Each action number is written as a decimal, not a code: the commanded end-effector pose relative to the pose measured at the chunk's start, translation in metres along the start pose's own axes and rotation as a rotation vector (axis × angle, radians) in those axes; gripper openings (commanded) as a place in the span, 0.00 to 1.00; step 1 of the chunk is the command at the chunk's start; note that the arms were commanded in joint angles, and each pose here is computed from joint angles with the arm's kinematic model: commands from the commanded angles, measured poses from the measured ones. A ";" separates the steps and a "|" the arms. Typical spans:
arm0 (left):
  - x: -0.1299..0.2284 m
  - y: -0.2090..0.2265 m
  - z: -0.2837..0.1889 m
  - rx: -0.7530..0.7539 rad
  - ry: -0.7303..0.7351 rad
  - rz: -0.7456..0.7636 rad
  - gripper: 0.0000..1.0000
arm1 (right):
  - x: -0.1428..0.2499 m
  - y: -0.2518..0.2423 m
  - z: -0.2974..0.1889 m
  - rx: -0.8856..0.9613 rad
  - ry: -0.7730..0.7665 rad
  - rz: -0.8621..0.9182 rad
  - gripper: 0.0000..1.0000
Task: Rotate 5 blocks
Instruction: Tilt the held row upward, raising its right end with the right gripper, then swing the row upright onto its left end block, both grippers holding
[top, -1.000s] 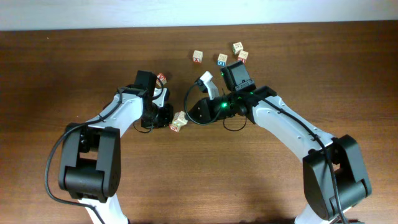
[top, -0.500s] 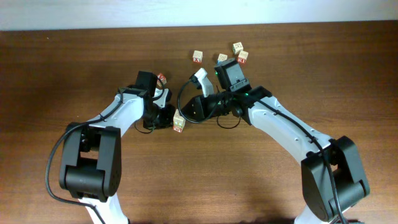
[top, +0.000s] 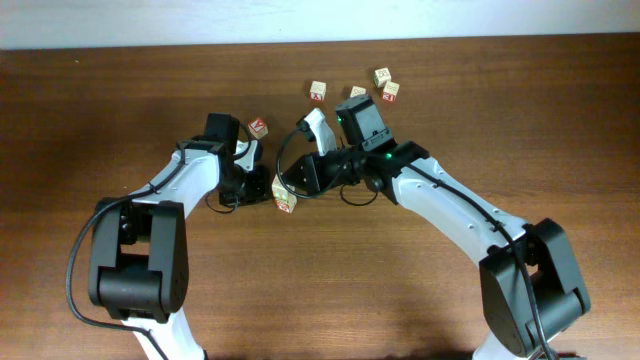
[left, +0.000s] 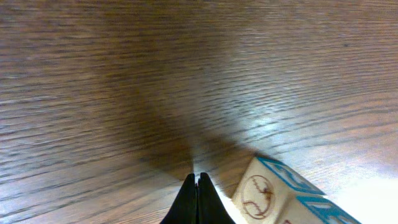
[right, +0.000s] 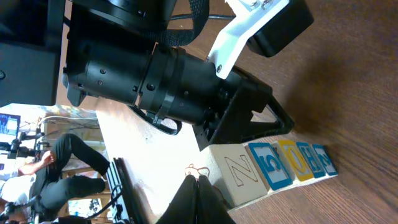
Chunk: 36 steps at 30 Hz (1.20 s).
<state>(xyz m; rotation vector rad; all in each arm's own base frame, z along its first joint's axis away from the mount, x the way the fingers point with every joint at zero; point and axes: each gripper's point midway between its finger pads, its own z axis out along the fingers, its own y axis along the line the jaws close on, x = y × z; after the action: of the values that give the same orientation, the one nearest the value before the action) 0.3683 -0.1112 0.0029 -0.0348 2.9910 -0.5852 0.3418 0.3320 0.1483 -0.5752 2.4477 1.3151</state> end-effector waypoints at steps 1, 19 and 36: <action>-0.005 0.017 -0.002 -0.091 -0.023 -0.016 0.00 | 0.023 -0.043 0.020 0.163 0.041 0.049 0.04; -0.007 0.028 -0.004 -0.155 -0.036 -0.038 0.03 | 0.019 -0.023 0.015 0.102 0.061 0.053 0.20; -0.007 0.028 -0.004 -0.155 -0.036 -0.039 0.00 | -0.004 0.000 0.008 0.058 0.029 0.010 0.27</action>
<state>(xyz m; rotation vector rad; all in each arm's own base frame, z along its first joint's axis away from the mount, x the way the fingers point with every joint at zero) 0.3739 -0.0926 -0.0013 -0.0819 2.9953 -0.4118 0.3404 0.3392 0.1604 -0.5851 2.4761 1.2967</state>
